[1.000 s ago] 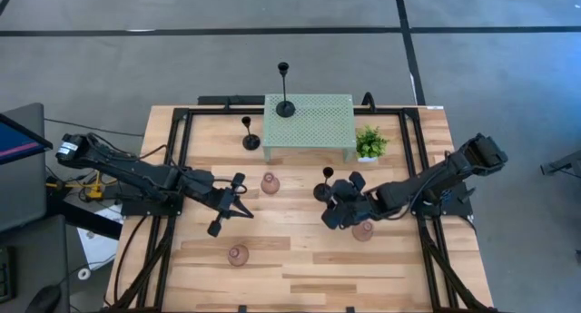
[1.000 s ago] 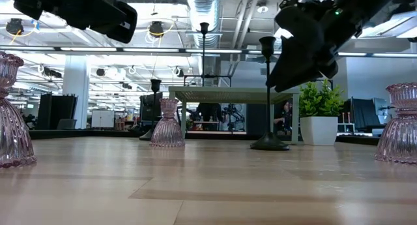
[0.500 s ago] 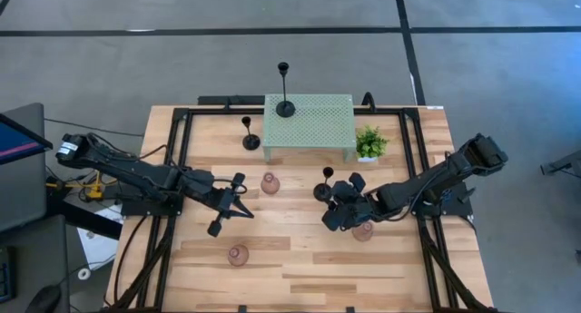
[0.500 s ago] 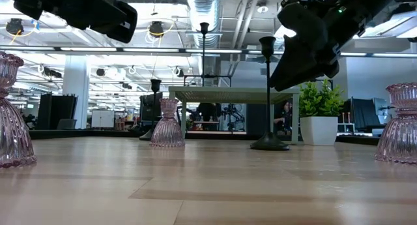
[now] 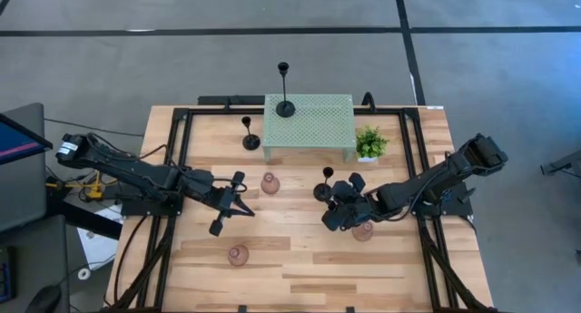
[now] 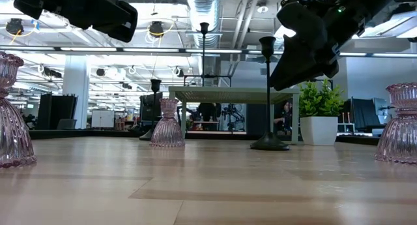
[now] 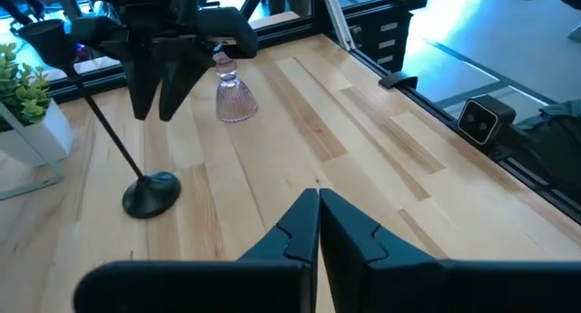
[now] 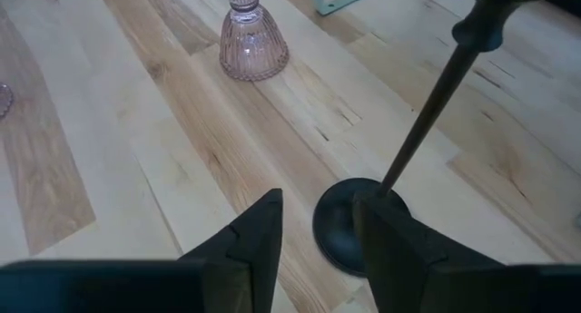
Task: Pick & Place candle stick holders
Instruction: Put the bottom black candle holder on the shelf aligned with the black candle holder
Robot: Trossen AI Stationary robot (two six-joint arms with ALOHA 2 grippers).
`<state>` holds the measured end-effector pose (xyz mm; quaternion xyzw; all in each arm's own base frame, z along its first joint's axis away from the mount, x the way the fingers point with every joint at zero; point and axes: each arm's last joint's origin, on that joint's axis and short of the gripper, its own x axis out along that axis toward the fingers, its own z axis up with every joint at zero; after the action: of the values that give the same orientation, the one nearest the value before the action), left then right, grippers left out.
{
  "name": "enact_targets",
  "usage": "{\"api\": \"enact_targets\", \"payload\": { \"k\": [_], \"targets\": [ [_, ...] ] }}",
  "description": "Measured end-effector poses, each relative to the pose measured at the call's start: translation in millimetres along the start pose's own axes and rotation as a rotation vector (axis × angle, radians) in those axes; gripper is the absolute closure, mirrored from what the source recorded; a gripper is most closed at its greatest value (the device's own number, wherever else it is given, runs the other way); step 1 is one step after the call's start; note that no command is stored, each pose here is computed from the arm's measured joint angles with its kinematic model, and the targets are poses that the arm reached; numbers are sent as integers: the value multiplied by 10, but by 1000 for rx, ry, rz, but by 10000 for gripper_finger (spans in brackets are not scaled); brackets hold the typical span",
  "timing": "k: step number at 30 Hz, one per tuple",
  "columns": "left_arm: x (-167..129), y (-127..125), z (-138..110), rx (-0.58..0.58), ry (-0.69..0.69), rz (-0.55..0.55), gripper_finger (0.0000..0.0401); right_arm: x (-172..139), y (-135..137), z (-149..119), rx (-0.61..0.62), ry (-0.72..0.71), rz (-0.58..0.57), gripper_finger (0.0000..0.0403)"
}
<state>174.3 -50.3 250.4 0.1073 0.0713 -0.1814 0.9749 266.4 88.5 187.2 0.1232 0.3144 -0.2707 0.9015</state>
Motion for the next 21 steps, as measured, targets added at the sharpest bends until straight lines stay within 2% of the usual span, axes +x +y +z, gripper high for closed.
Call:
{"api": "enact_targets", "payload": {
  "k": [5, 8, 15, 21],
  "targets": [
    [-93, 11, 58, -28, -41, 17, 389, 0, 0, 0, 0, 0, 0, 277],
    [-221, 32, 45, -27, -49, 65, 389, 0, 5, 5, 5, -4, 4, 279],
    [-546, 38, -248, -49, -138, 189, 389, 0, 13, 13, 13, -12, 12, 280],
    [-689, -22, -318, -32, -243, 132, 389, 0, 10, 9, -1, -9, 9, 280]
  ]
}}
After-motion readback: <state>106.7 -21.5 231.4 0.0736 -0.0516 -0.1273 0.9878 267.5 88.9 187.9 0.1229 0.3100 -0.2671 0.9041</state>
